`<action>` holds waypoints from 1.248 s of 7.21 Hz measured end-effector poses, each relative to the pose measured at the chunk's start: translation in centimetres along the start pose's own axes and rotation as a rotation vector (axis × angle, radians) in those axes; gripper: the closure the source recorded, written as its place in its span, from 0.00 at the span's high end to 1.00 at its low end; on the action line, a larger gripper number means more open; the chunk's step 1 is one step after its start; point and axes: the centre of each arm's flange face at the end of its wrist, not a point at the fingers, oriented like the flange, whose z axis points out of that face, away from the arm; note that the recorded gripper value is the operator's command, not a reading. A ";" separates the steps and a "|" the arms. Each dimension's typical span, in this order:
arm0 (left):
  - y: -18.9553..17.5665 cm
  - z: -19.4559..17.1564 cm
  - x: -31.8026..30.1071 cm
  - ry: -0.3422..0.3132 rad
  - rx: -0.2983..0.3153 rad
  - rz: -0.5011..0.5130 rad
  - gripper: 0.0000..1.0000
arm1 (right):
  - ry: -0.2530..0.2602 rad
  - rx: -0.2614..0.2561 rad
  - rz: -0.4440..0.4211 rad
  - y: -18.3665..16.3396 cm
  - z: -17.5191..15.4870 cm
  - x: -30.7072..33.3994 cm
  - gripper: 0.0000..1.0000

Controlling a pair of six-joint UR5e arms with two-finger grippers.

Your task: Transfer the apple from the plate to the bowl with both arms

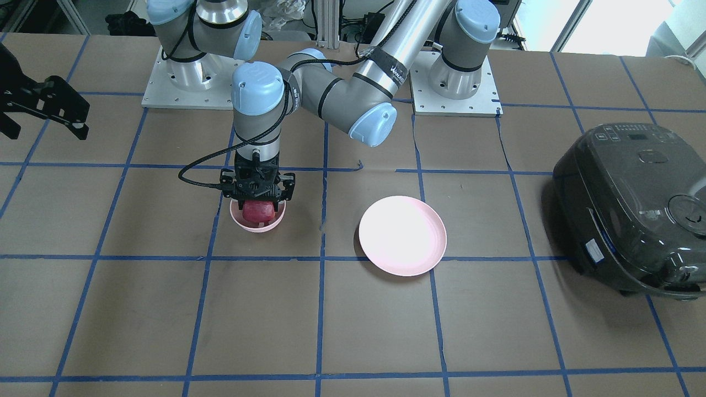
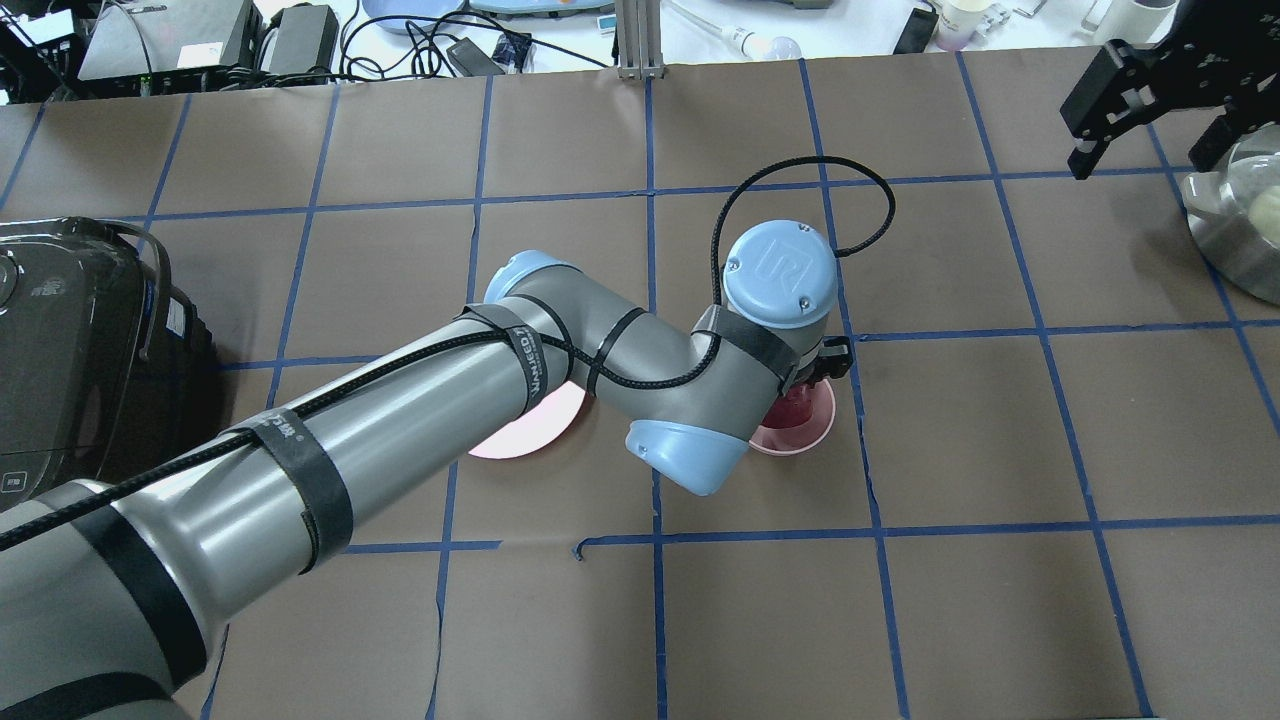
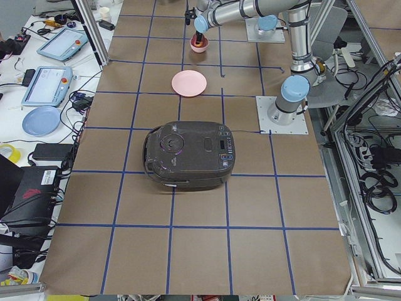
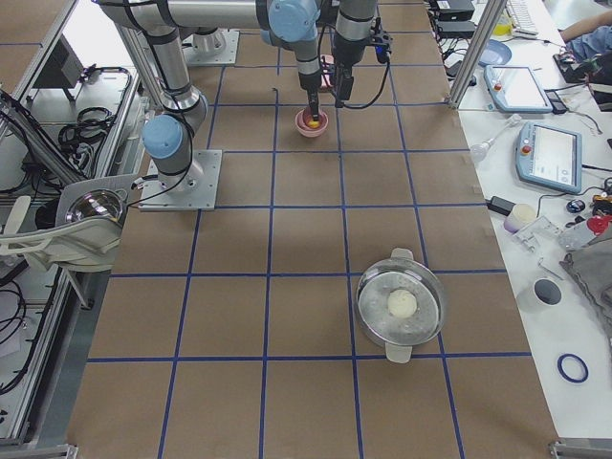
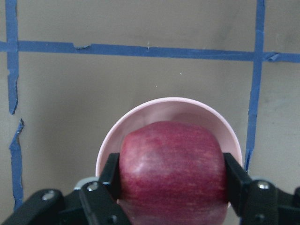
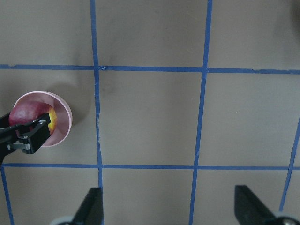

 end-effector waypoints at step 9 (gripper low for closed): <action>-1.1 -5.7 -0.9 0.030 0.041 0.037 1.00 | 0.003 0.010 0.019 -0.4 0.5 -0.6 1.00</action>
